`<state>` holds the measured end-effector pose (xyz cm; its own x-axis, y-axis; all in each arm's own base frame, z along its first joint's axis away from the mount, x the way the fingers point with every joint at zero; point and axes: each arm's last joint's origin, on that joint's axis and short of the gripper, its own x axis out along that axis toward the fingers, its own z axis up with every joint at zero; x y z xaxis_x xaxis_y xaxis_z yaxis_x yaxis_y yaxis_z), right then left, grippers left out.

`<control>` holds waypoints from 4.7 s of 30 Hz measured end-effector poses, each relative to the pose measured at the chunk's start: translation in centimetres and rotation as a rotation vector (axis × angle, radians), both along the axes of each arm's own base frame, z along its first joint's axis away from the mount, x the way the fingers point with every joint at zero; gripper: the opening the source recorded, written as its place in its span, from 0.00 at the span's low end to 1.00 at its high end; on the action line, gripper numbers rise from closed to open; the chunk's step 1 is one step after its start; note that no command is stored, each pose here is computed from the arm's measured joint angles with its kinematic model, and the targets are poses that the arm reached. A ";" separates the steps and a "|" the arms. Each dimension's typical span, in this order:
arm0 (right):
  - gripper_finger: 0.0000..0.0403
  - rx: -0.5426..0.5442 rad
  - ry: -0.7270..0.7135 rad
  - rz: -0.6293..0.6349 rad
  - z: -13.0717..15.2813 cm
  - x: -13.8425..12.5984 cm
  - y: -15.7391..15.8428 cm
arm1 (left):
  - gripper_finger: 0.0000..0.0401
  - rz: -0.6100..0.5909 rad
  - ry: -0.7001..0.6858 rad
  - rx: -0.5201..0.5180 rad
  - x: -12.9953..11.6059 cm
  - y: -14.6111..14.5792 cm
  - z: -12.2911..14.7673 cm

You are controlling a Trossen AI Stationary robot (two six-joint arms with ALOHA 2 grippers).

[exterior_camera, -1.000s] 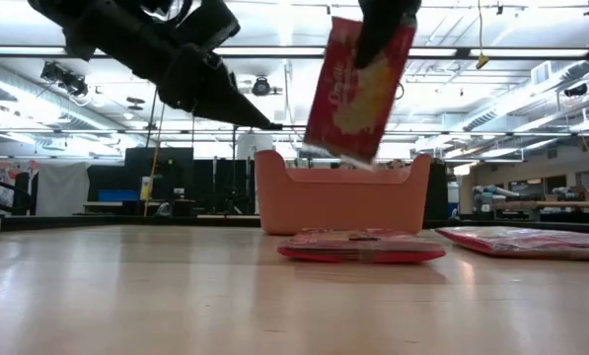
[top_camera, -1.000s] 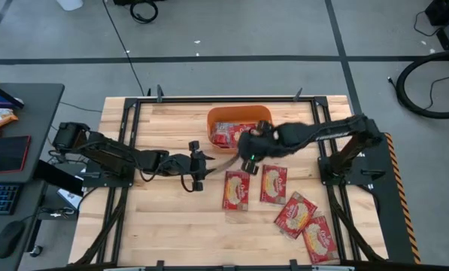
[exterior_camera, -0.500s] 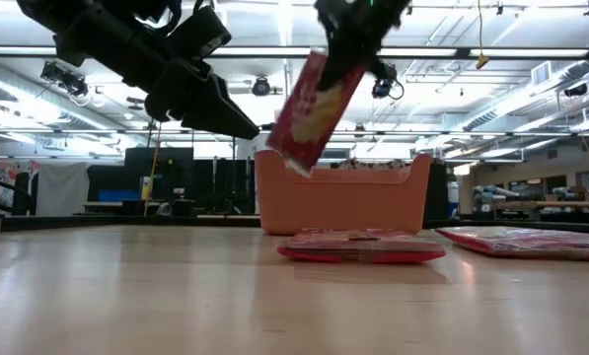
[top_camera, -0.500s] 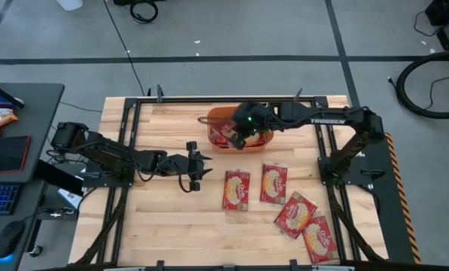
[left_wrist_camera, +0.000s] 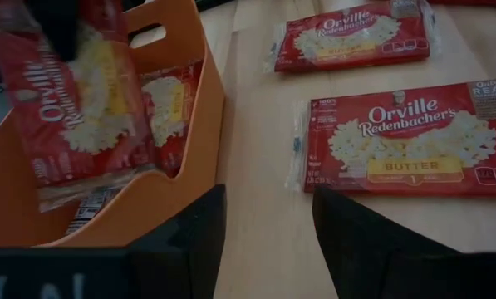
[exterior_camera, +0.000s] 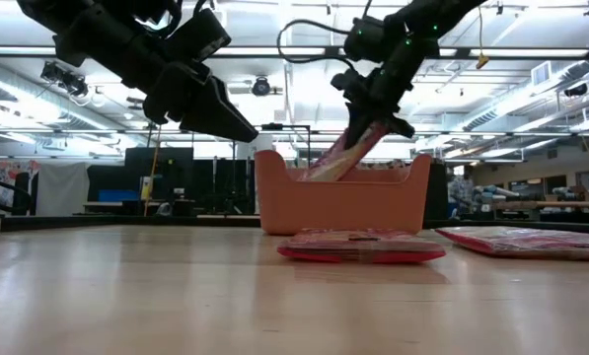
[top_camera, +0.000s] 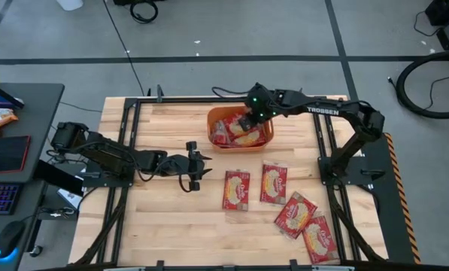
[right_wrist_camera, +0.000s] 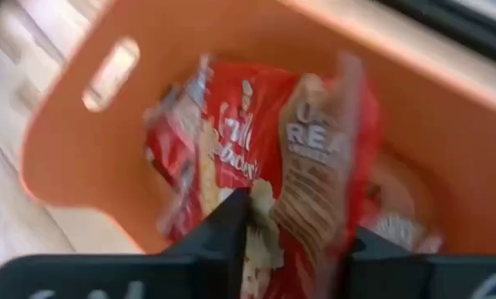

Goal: Sort popcorn bags into baskets
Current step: Put the red popcorn bag into the orange bin

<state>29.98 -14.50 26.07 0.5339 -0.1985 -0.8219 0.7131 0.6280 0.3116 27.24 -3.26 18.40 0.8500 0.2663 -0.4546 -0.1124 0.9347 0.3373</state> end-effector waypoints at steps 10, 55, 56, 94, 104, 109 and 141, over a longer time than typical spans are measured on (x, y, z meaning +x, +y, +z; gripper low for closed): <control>0.49 0.008 0.174 -0.025 0.6 -2.7 0.5 | 0.46 0.000 -0.003 -0.017 0.0 0.0 0.0; 0.56 -0.288 0.119 0.611 -0.3 -2.4 22.5 | 0.46 -0.019 -0.017 -0.070 0.1 -0.1 0.0; 0.56 -0.284 0.131 0.609 -0.6 -2.6 22.5 | 0.46 -0.019 -0.017 -0.069 0.1 -0.1 0.0; 0.51 -0.230 0.532 0.844 -9.0 1.0 27.6 | 0.46 -0.012 -0.033 -0.081 0.2 -0.1 0.1; 0.51 -0.217 0.599 0.825 -9.9 0.1 27.2 | 0.46 -0.022 -0.035 -0.063 0.2 -0.1 0.2; 0.51 -0.191 0.644 0.836 -10.9 -0.9 27.3 | 0.46 -0.022 -0.035 -0.062 0.2 -0.1 0.2; 0.51 -0.176 0.819 0.748 -8.3 -1.6 27.1 | 0.46 -0.022 -0.036 -0.063 0.2 -0.1 0.2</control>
